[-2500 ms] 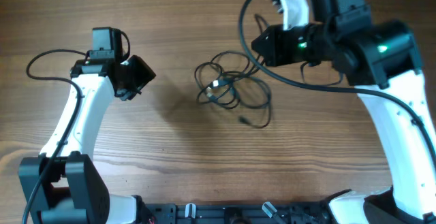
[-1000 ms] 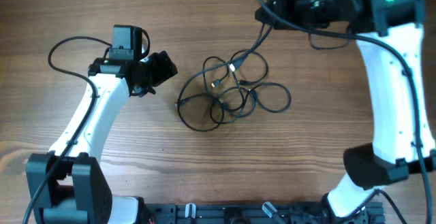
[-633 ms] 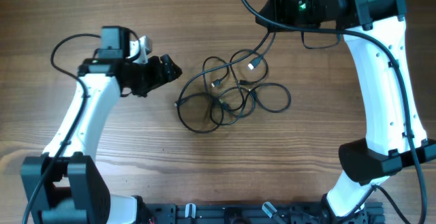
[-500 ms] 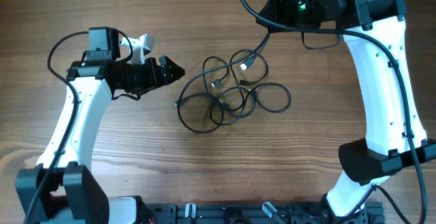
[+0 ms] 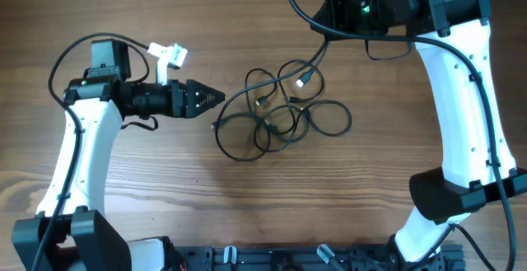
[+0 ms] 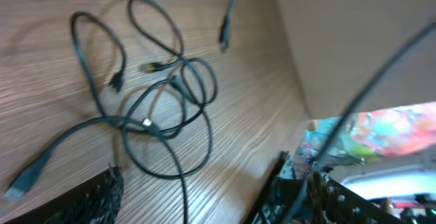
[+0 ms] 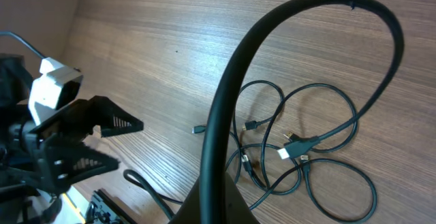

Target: Untangle cables

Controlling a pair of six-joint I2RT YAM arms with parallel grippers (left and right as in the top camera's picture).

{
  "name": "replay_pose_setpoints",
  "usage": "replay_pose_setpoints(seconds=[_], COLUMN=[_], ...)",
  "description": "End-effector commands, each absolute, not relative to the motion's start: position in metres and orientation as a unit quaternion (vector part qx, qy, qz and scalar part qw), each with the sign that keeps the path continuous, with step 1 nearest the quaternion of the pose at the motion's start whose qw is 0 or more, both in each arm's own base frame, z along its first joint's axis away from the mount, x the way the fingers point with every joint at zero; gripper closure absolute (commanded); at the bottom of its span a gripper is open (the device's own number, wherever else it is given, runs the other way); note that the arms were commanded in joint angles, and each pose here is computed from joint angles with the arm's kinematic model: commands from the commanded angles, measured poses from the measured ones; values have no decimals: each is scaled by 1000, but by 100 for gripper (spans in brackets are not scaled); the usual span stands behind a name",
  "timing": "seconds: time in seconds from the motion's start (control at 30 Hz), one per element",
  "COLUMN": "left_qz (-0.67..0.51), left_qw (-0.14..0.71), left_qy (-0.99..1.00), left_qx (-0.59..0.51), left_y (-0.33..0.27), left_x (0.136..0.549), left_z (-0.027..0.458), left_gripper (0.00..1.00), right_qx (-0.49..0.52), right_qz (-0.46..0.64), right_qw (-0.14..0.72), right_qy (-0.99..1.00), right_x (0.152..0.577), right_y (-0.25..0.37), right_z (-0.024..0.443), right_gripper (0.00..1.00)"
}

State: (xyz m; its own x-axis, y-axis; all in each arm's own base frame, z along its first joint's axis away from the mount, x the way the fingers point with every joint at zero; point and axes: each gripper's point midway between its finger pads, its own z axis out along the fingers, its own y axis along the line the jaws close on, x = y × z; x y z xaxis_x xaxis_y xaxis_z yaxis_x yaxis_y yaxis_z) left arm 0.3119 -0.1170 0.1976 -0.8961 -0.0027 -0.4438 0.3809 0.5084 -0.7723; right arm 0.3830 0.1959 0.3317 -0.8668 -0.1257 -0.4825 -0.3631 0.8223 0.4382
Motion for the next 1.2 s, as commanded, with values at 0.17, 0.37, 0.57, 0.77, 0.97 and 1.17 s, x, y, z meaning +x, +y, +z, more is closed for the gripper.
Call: replay_pose_setpoints(seconds=[0.17,0.37,0.57,0.77,0.97,1.17], left_qz=[-477,-401,-380,-385,-368,-399], left_qw=[180,110,103,115,218,315], left_qy=[842,900,914,914,903,858], left_qx=[178,131,98,53,47,76], left_y=[-131,-133,-130,-130,-132,-166], left_x=[283,280,282,296,333,337], left_z=[189,120,102,110,194,292], left_gripper=[22,31,80,96,96,96], right_qx=[-141,-141,-148,-64,-21,-6], right_qz=[261,260,250,179,167,160], right_qw=[222,221,220,215,202,187], right_qy=[929,929,931,958,965,969], right_x=[385,384,384,394,398,397], right_y=[196,196,193,156,121,108], right_z=[328,328,325,311,306,297], right_gripper=[95,95,95,96,96,96])
